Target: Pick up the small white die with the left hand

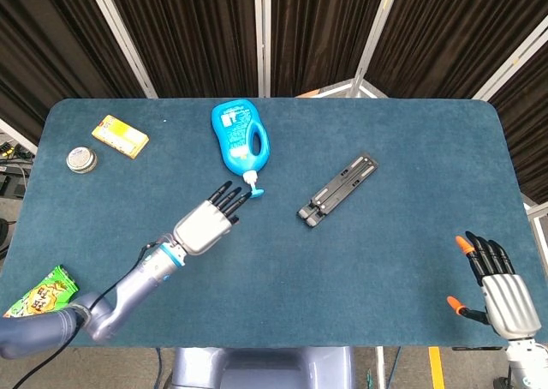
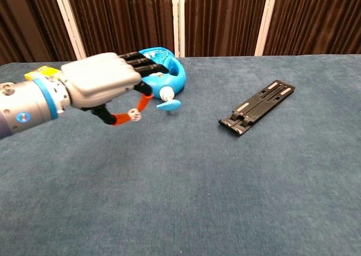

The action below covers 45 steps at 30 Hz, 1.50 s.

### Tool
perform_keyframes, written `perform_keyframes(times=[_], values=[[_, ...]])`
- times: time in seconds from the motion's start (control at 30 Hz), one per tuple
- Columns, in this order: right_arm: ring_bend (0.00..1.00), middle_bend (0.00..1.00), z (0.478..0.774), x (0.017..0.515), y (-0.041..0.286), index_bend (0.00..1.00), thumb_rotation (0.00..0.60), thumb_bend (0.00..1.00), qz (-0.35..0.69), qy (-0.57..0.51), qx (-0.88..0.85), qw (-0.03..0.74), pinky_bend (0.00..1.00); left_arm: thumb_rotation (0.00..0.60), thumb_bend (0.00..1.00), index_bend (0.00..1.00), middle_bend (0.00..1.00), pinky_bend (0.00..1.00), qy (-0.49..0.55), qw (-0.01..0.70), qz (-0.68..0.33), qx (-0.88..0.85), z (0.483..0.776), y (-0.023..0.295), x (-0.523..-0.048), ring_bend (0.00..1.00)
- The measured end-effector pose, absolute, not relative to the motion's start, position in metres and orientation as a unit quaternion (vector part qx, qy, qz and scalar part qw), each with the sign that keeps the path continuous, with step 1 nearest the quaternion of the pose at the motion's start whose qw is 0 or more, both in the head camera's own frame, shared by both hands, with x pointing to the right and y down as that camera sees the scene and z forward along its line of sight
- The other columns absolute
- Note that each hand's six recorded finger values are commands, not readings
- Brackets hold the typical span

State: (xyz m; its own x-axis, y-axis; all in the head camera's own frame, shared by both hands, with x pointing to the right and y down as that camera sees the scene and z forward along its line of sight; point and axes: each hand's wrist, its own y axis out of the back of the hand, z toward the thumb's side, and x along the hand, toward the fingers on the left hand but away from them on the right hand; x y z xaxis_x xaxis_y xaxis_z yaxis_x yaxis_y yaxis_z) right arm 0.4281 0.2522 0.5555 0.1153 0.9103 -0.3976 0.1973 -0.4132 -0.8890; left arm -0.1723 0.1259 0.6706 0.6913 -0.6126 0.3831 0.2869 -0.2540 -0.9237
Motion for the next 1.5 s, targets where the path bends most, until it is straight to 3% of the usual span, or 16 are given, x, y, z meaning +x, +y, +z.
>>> perform_keyframes(times=[0.17,0.53,0.8,1.1,1.33,1.5], values=[[0.00,0.00,0.553,0.429,0.252,0.00,0.600,0.08,0.516,-0.420,-0.662,0.345,0.00,0.600,0.35,0.36,0.00,0.00,0.119,0.599,-0.379,-0.696,0.667,0.126,-0.166,0.00],[0.00,0.00,0.555,0.428,0.254,0.00,0.600,0.08,0.518,-0.416,-0.662,0.346,0.00,0.600,0.35,0.33,0.00,0.00,0.141,0.585,-0.397,-0.693,0.662,0.120,-0.186,0.00],[0.00,0.00,0.555,0.429,0.253,0.00,0.600,0.08,0.520,-0.417,-0.661,0.345,0.00,0.600,0.34,0.20,0.00,0.00,0.178,0.566,-0.414,-0.690,0.656,0.128,-0.217,0.00],[0.00,0.00,0.558,0.424,0.255,0.00,0.600,0.08,0.520,-0.410,-0.662,0.350,0.00,0.600,0.24,0.01,0.00,0.00,0.302,0.516,-0.496,-0.630,0.623,0.177,-0.323,0.00],[0.00,0.00,0.558,0.418,0.256,0.00,0.600,0.08,0.516,-0.407,-0.665,0.355,0.00,0.600,0.18,0.00,0.00,0.00,0.363,0.459,-0.566,-0.581,0.588,0.242,-0.401,0.00],[0.00,0.00,0.558,0.414,0.258,0.00,0.600,0.08,0.513,-0.402,-0.668,0.358,0.00,0.600,0.18,0.00,0.00,0.00,0.375,0.450,-0.581,-0.565,0.578,0.258,-0.418,0.00]])
